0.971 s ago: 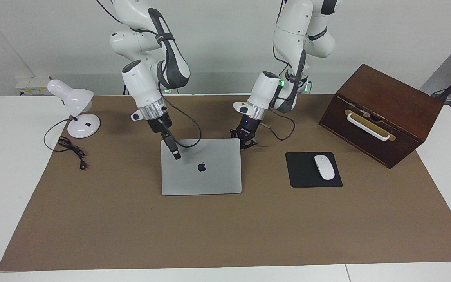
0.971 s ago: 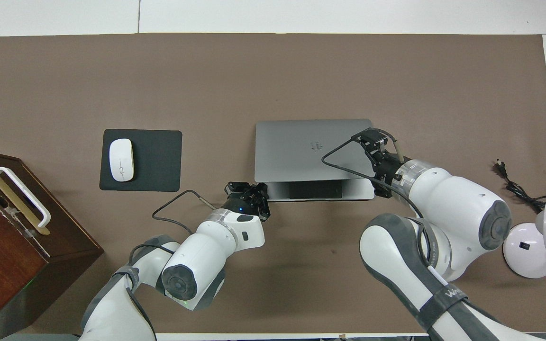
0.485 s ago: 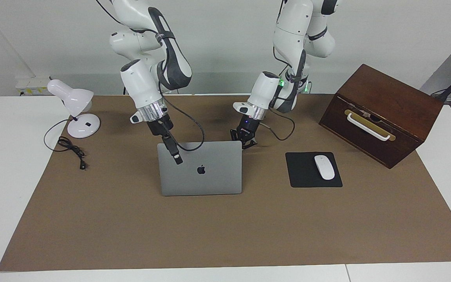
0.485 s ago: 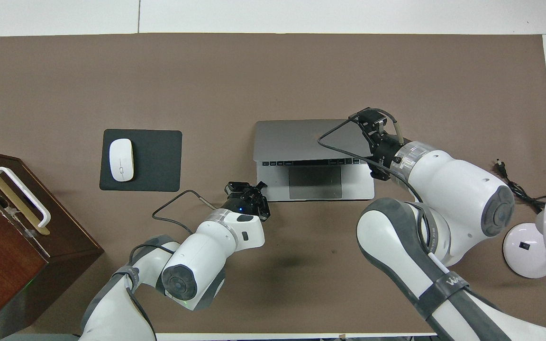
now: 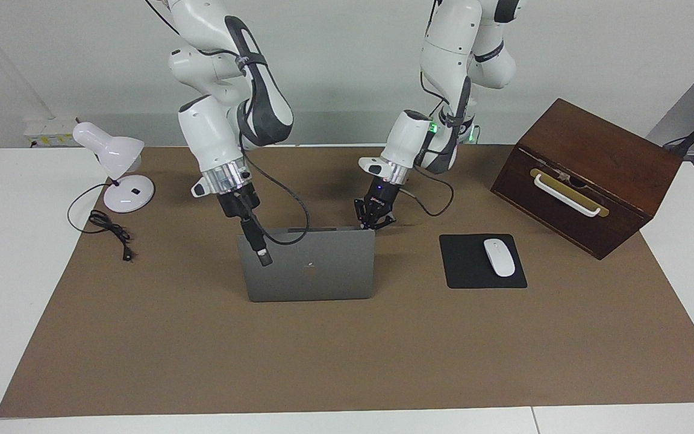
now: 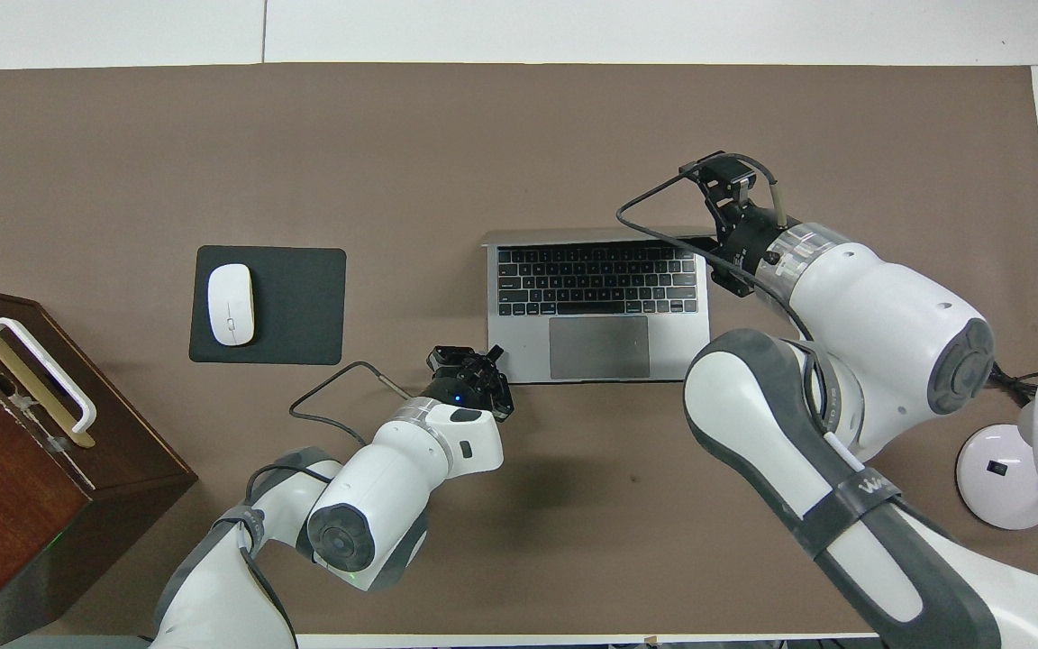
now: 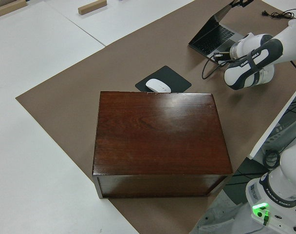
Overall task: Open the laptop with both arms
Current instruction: 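Lift the laptop lid upward with the right gripper, left gripper holding base, then push the lid fully open with the right gripper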
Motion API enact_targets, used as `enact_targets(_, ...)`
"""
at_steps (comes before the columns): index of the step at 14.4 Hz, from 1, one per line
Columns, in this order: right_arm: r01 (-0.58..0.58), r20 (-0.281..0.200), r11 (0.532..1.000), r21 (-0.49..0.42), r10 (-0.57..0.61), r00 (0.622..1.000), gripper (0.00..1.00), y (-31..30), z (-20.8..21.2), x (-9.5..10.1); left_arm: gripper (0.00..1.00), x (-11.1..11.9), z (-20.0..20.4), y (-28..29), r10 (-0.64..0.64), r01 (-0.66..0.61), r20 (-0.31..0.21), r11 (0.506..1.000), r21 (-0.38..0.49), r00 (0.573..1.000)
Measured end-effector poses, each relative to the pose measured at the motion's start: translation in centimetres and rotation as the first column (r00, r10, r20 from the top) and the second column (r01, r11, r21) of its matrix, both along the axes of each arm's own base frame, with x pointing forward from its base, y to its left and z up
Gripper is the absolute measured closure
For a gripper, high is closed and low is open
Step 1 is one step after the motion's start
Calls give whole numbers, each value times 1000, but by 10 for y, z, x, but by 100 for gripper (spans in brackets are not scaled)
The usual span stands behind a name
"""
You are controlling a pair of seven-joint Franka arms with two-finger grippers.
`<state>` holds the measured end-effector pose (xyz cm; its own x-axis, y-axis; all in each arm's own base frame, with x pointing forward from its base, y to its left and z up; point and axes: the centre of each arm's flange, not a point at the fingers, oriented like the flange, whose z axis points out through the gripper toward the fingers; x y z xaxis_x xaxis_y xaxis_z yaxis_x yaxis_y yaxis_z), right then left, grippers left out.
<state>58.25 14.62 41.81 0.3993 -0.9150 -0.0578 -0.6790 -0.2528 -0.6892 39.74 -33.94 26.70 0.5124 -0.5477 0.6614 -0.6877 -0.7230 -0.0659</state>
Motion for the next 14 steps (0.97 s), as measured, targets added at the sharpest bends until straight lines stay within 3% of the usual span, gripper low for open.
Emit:
enact_targets(5, 28, 55, 999, 15, -29, 998, 0, -12, 19, 32, 99, 0, 0, 0, 0, 0, 0, 1000, 0, 1000)
enact_targets(14, 30, 84, 1000, 6, -30, 996, 0, -19, 18, 60, 99, 0, 0, 0, 0, 0, 0, 1000, 0, 1000)
